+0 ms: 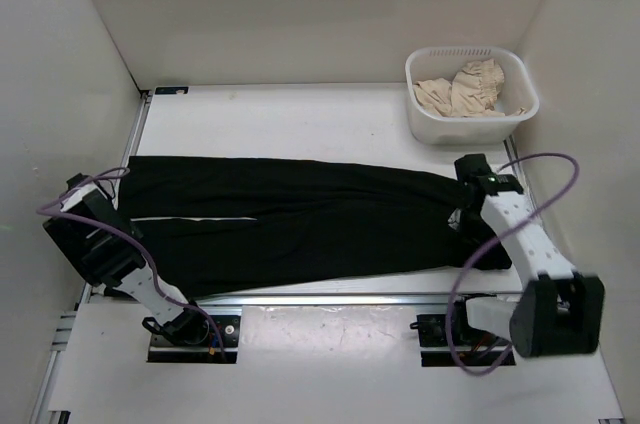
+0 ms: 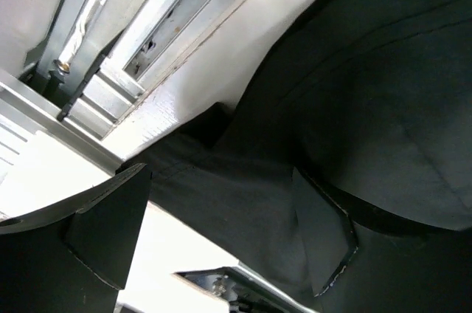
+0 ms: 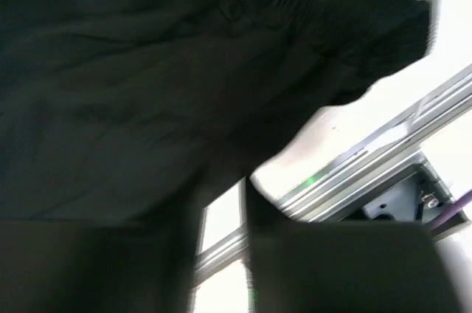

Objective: Fold and stack the trousers
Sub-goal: Flatten the trousers out

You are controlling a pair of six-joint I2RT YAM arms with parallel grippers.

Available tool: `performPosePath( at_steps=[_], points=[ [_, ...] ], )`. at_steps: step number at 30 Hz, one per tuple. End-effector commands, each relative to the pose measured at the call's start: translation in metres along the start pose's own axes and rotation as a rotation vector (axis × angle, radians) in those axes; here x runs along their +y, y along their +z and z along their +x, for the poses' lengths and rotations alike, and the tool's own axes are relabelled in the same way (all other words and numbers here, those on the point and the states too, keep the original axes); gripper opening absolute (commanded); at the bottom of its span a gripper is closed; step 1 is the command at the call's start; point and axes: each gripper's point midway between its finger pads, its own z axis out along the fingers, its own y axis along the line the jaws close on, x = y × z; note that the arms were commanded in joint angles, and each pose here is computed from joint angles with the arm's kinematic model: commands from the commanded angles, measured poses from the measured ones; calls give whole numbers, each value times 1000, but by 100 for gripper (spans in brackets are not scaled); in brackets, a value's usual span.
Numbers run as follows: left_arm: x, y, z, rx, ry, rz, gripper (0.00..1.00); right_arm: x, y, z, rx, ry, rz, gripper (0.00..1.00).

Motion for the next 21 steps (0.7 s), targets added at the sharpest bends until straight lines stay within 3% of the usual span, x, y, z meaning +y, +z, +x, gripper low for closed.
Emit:
performPosePath(
  at_steps=[1,4,6,11,14,16,17,21],
  points=[
    [-17,9,-25,-40,9,32,89,-4,45,35,195,32,103,13],
    [-9,14,-32,-38,9,-21,89,-16,61,75,320,95,87,1],
    [-8,16,-27,-26,12,-32,89,-33,68,105,391,192,99,0],
    [-2,10,-21,-50,4,-53,89,-50,59,129,425,348,68,0],
    [-1,-14,-31,-85,-5,-23,89,-57,43,112,369,310,60,2],
    [-5,-36,-41,-107,-9,36,89,-52,23,75,274,262,19,7],
    [-10,-62,-63,-177,-21,105,89,-55,14,65,248,243,26,12],
    [-37,-123,-89,-277,41,220,90,-35,-22,-2,119,195,-53,27]
  ],
)
